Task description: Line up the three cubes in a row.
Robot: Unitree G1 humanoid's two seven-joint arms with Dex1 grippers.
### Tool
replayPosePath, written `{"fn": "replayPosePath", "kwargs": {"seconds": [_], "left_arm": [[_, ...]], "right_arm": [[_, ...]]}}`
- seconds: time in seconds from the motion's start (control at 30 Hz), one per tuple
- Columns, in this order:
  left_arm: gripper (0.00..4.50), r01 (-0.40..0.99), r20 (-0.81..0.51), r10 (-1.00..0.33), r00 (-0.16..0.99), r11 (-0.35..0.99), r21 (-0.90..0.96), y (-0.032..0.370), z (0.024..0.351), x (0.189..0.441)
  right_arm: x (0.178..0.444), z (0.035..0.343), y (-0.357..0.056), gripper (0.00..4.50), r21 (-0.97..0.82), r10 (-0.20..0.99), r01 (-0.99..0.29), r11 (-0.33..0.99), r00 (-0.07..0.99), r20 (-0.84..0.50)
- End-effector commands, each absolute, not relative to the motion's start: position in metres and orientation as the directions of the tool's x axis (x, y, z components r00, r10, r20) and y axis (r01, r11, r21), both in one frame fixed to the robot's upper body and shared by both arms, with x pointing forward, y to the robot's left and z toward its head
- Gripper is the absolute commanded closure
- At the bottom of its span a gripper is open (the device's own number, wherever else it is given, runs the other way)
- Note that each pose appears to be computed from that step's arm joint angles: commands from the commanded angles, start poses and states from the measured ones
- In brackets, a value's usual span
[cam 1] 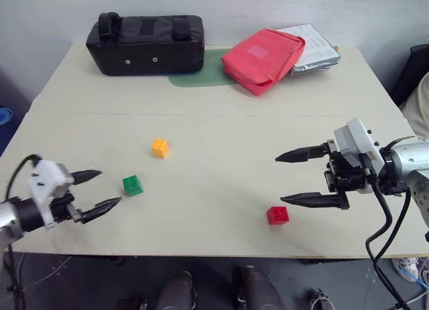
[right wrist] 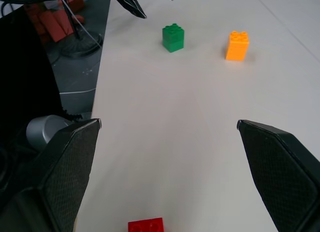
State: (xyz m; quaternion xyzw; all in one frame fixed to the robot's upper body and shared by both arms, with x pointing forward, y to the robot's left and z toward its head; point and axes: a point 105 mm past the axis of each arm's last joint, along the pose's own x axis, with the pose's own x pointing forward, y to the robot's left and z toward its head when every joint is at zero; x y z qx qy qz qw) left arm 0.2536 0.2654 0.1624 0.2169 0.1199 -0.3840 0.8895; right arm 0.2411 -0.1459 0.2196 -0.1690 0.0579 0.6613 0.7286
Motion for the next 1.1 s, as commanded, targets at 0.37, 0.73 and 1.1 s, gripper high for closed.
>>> {"fn": "replayPosePath", "kwargs": {"seconds": [0.37,0.73,1.1], "left_arm": [[0.0,0.872,-0.582,-0.649,0.49,0.371,0.32,0.267,0.144,0.292],[0.39,0.891,-0.567,-0.688,0.453,0.368,0.265,0.259,0.13,0.311],[2.98,0.935,-0.579,-0.738,0.346,0.222,0.276,0.238,0.142,0.301]], "right_arm": [[0.225,0.24,-0.129,0.03,-0.278,0.955,-0.96,0.027,0.107,-0.275],[0.23,0.233,-0.129,0.0,-0.287,0.948,-0.957,0.037,0.124,-0.292],[0.233,0.229,-0.133,0.0,-0.285,0.939,-0.957,0.048,0.14,-0.314]]}}
